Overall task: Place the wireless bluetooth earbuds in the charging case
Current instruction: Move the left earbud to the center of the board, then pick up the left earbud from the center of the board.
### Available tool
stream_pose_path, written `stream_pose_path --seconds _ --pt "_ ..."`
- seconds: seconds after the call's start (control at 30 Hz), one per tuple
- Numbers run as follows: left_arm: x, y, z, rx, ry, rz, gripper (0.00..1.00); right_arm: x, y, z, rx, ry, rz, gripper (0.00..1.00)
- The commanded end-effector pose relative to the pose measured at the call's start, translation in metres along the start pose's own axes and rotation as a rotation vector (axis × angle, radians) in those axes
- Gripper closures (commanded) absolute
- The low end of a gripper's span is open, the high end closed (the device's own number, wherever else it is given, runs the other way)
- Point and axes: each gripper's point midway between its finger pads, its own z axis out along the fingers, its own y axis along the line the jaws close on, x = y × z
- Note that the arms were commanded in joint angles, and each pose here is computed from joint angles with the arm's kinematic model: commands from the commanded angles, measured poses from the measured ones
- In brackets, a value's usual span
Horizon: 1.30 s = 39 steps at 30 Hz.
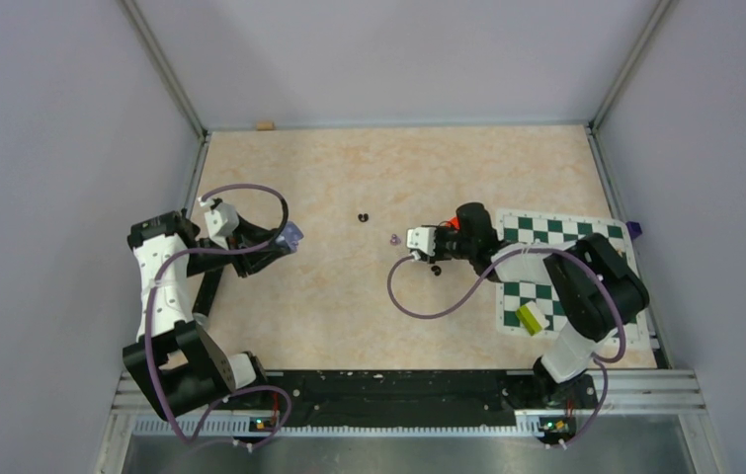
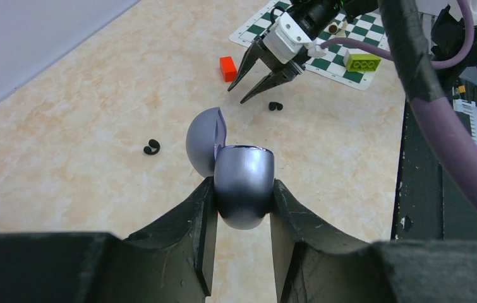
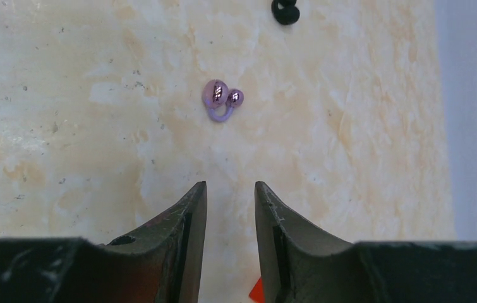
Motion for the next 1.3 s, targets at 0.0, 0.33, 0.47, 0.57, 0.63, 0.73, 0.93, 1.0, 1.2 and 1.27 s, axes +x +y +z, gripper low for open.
stream_pose_path --seconds 0.0,0.33,0.47,0.57,0.63,0.73,0.93,1.0,1.2,1.27 --pt "-0.005 -0.001 0.0 -0.012 -0.032 -0.002 1.0 -0.044 -0.026 0.011 0.082 -0.171 -0.219 0.67" --pt "-0.005 -0.001 -0.001 -0.017 -0.032 0.004 1.0 -0.028 0.023 0.03 -0.05 -0.15 -0.398 0.7" --pt "-0.005 -0.001 -0.001 -0.019 -0.033 0.002 1.0 -0.023 0.029 0.034 -0.062 -0.134 -0.421 0.71" --pt "-0.006 0.0 -0.001 -0.019 -0.033 0.003 1.0 -0.023 0.03 0.038 -0.055 -0.123 -0.438 0.71" --pt "-0.006 0.0 -0.001 -0.02 -0.033 0.002 1.0 -0.02 0.03 0.041 -0.057 -0.111 -0.439 0.72" --pt "-0.006 -0.001 -0.002 -0.02 -0.033 0.003 1.0 -0.017 0.029 0.045 -0.074 -0.091 -0.425 0.75" --pt "-0.006 0.0 -0.002 -0.024 -0.033 0.003 1.0 -0.006 0.022 0.055 -0.13 -0.017 -0.377 0.78" --pt "-0.006 0.0 -0.002 -0.025 -0.032 0.002 1.0 -0.005 0.02 0.057 -0.135 -0.008 -0.382 0.78" --pt "-0.006 0.001 -0.003 -0.028 -0.032 0.005 1.0 0.002 0.029 0.056 -0.166 0.002 -0.437 0.78" --pt "-0.006 0.001 -0.003 -0.028 -0.031 0.006 1.0 0.004 0.032 0.056 -0.17 0.002 -0.45 0.79"
